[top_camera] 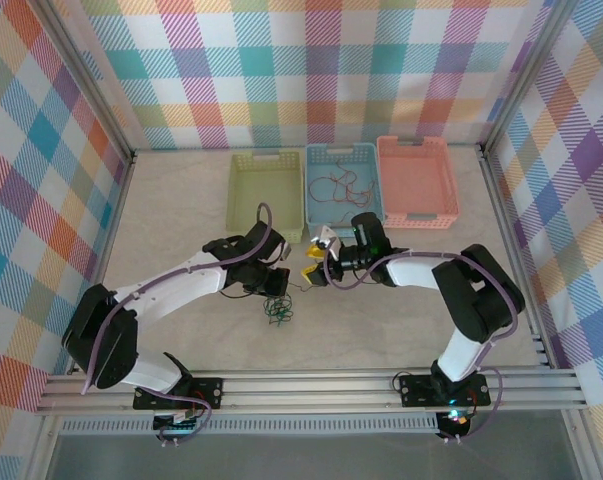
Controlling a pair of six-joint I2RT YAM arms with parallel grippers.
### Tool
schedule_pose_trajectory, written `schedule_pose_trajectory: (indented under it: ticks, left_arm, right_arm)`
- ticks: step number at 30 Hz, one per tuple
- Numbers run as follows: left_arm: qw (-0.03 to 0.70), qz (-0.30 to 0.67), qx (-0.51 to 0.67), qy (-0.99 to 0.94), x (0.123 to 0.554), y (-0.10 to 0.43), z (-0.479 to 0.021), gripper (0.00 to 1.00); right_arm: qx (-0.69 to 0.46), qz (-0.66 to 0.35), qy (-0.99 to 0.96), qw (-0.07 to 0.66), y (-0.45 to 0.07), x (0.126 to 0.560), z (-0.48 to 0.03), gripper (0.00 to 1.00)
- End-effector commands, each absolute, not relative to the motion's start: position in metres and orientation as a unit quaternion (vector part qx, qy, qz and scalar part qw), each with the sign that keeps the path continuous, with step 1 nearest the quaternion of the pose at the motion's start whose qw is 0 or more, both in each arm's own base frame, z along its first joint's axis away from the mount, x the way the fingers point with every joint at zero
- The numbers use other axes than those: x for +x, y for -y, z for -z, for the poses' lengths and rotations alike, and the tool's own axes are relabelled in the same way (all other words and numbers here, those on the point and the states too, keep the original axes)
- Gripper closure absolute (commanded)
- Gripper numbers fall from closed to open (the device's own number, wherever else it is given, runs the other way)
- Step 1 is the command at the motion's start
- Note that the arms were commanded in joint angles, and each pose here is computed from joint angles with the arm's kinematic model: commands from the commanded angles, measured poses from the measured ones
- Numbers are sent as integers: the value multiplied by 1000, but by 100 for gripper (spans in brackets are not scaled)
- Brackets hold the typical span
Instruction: Untangle the cables
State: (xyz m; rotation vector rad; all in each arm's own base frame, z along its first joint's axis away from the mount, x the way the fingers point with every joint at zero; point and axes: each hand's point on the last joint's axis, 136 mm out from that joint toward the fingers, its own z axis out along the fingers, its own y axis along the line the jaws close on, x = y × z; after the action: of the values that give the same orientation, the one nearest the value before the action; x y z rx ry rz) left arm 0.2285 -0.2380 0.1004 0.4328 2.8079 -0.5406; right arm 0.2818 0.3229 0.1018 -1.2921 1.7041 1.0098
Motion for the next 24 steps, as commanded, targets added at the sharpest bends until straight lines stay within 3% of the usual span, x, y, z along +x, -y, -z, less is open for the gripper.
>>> schedule_pose_trajectory:
  ticks: [1,19,22,24]
  left_arm:
    - [127,202,154,-959,223,241,-108,100]
    - [136,239,159,-948,217,248,-125,100]
    - [134,245,158,-947,216,249,-125,100]
    - [135,248,158,-946,216,250,-127,100]
  right_arm:
    - [-542,-406,-647,350,-332,268,-95,38]
    - [-587,-369,-650,311,-345,255,-70,38]
    - [-584,-371,-652,311,-346,256,-70,44]
    - [-582,-373,-652,311,-347,257,-71,54]
